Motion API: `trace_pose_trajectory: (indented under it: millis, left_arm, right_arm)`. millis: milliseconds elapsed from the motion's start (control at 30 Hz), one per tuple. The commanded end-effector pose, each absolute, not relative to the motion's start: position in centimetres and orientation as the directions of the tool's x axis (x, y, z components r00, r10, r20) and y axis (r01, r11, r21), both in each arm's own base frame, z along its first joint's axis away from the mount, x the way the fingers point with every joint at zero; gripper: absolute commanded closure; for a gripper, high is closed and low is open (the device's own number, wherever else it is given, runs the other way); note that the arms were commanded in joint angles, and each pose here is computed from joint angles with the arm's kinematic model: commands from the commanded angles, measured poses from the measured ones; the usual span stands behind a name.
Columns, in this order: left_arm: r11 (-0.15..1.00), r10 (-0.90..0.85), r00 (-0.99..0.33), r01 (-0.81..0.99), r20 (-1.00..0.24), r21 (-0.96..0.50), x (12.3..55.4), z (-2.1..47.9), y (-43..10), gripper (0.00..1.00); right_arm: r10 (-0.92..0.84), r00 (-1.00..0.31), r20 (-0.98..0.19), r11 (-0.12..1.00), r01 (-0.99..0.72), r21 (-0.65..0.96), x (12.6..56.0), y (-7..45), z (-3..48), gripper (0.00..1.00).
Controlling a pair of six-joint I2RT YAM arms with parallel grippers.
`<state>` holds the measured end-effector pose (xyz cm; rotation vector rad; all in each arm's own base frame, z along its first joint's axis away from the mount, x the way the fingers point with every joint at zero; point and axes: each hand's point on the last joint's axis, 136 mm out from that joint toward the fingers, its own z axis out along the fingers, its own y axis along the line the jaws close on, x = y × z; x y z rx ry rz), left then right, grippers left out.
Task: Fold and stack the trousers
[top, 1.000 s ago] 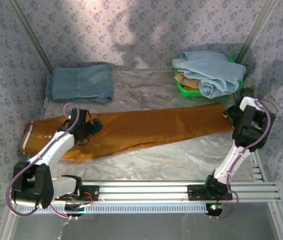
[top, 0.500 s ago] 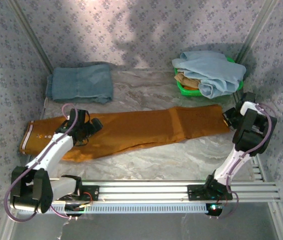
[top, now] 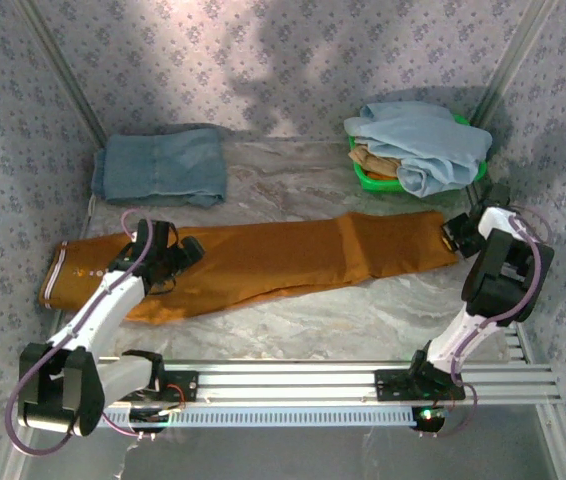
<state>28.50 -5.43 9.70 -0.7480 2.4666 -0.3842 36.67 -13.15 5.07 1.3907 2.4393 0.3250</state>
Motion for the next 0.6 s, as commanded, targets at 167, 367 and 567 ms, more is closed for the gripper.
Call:
trace_pose_trajectory:
  millis: [167, 367, 567]
  left_arm:
    - [0.811, -0.578, -0.703, -0.436, -0.415, -0.391, 28.0, 10.2, -4.7, 0.07]
    - [0.807, -0.582, -0.699, -0.433, -0.417, -0.401, 28.1, 10.8, -4.7, 0.07]
    - [0.803, -0.585, -0.704, -0.432, -0.403, -0.411, 28.0, 10.6, -5.0, 0.07]
  right_arm:
    - [0.781, -0.563, -0.272, 0.625, 0.691, 0.364, 37.5, -8.1, 9.4, 1.00]
    - [0.741, -0.580, -0.339, 0.670, 0.669, 0.321, 37.2, -7.3, 10.6, 1.00]
    - [0.801, -0.530, -0.278, 0.594, 0.760, 0.263, 36.4, -11.2, 7.5, 0.98]
